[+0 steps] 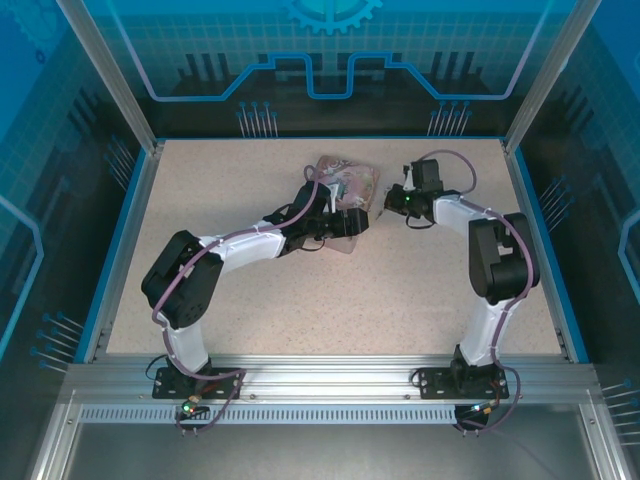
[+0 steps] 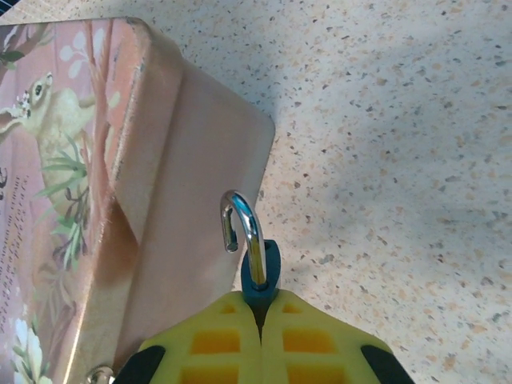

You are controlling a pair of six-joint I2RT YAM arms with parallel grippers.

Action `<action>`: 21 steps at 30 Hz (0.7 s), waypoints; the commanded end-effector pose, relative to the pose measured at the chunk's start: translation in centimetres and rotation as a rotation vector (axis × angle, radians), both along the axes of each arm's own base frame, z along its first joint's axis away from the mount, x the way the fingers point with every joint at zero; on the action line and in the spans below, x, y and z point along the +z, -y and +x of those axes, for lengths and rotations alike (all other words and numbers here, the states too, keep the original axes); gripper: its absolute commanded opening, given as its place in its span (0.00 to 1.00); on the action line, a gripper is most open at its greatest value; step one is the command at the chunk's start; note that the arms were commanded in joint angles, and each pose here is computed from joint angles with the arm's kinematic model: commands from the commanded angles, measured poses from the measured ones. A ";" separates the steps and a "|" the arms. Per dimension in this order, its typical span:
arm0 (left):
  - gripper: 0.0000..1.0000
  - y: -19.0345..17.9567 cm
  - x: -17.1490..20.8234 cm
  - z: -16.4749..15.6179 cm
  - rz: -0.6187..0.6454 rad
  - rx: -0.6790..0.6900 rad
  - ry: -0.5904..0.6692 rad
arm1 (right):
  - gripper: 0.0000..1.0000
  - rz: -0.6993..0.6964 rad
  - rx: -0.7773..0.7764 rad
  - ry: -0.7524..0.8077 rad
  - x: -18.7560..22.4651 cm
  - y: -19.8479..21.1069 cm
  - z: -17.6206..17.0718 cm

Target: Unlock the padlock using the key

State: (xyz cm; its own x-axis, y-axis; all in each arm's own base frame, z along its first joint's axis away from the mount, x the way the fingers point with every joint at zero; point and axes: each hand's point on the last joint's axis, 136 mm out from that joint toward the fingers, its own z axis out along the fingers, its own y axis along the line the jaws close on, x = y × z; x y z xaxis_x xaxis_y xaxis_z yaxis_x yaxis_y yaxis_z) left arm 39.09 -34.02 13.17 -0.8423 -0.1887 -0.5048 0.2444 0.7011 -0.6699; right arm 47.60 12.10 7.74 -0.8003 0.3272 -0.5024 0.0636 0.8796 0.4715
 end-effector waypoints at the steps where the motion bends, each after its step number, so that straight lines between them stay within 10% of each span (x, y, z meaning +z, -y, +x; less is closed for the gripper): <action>1: 0.79 -3.7 -6.6 -3.2 0.195 0.032 -0.208 | 0.00 -0.063 -0.013 0.073 3.9 2.3 -1.1; 12: 0.82 -8.3 -0.8 1.8 0.076 0.099 -0.122 | 0.00 0.051 0.270 -0.030 10.0 0.5 -14.4; 21: 0.84 -13.1 5.1 3.3 0.042 0.168 0.012 | 0.00 0.252 0.385 -0.268 4.2 -4.2 -23.4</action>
